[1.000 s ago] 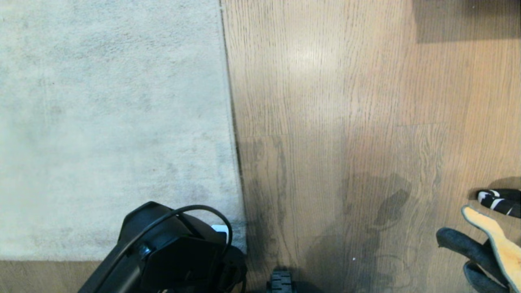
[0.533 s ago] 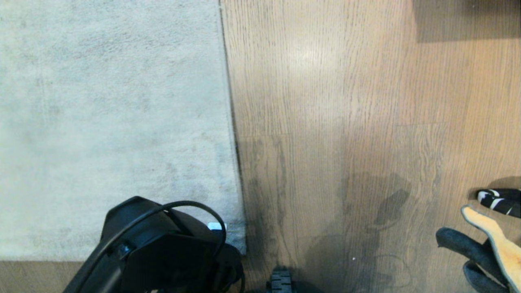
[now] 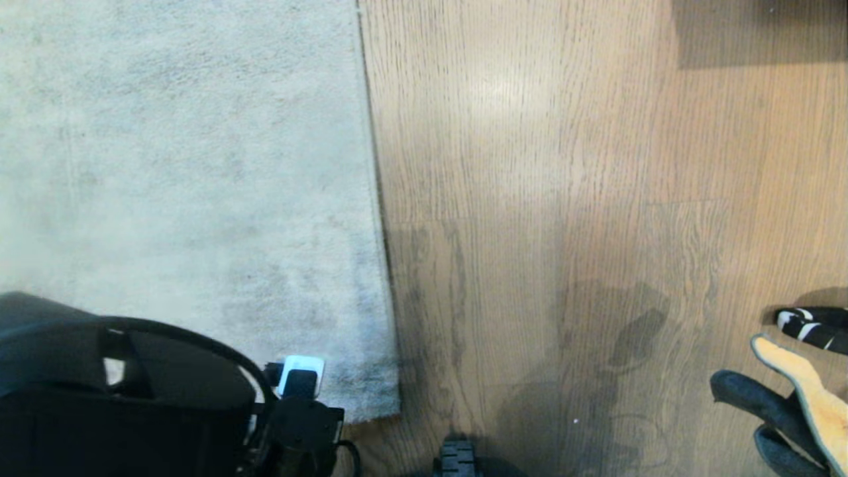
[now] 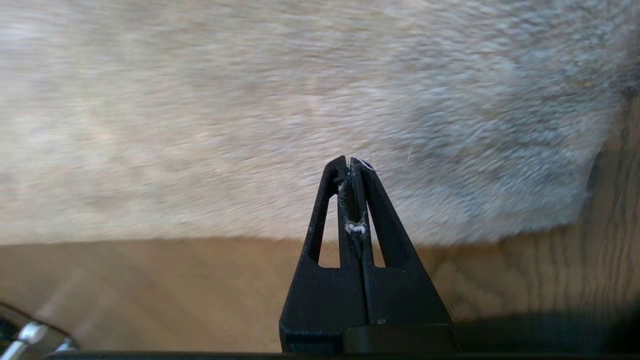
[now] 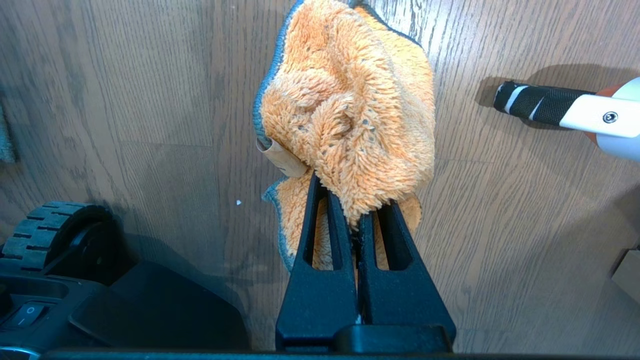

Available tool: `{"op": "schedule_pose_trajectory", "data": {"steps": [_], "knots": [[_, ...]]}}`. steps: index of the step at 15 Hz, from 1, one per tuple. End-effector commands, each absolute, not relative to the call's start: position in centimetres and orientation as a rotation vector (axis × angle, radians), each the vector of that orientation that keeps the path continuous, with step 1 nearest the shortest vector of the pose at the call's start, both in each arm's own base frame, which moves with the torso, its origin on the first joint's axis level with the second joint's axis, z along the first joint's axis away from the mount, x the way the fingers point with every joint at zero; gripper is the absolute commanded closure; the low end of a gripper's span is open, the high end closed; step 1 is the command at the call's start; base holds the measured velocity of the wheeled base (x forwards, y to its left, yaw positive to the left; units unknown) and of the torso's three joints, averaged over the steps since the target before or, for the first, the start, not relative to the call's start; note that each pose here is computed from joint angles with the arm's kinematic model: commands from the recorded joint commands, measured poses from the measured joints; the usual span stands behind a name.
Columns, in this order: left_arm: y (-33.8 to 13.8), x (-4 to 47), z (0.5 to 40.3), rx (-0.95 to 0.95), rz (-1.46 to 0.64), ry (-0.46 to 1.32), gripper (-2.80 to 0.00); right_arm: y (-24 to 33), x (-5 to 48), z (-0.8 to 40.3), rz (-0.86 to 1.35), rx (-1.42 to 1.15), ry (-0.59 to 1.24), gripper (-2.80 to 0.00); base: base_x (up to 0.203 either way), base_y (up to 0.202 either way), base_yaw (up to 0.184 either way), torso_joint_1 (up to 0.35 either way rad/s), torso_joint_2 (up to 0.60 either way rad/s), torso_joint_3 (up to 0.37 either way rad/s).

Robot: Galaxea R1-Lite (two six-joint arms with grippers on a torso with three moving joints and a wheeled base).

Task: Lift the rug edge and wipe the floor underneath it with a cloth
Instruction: Lay down the carpet, then put down the rag

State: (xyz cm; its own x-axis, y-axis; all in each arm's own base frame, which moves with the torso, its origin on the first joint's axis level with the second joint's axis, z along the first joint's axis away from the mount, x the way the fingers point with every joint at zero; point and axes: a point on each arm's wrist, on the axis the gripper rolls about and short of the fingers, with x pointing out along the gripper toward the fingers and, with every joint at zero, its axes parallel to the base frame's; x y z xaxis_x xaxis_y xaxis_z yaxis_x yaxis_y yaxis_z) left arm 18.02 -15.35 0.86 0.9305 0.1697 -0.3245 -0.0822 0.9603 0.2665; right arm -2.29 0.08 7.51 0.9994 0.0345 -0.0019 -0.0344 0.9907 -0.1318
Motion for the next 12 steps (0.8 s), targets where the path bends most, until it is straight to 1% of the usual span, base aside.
{"op": "schedule_pose_trajectory", "data": {"steps": [1, 7, 12], "knots": [[-14.2, 16.5, 3.9, 0.172, 0.126, 0.274, 0.00, 0.1, -2.3, 7.5, 0.035, -0.133, 0.001, 0.00, 0.000, 0.000, 0.000, 0.000, 0.00, 0.000], [-12.8, 14.4, 7.6, 0.085, 0.094, 0.198, 0.00, 0.1, -2.3, 7.5, 0.035, -0.133, 0.001, 0.00, 0.000, 0.000, 0.000, 0.000, 0.00, 0.000], [-10.5, 12.3, 10.0, 0.071, 0.089, 0.189, 0.00, 0.1, -2.3, 7.5, 0.035, -0.133, 0.001, 0.00, 0.000, 0.000, 0.000, 0.000, 0.00, 0.000]]}}
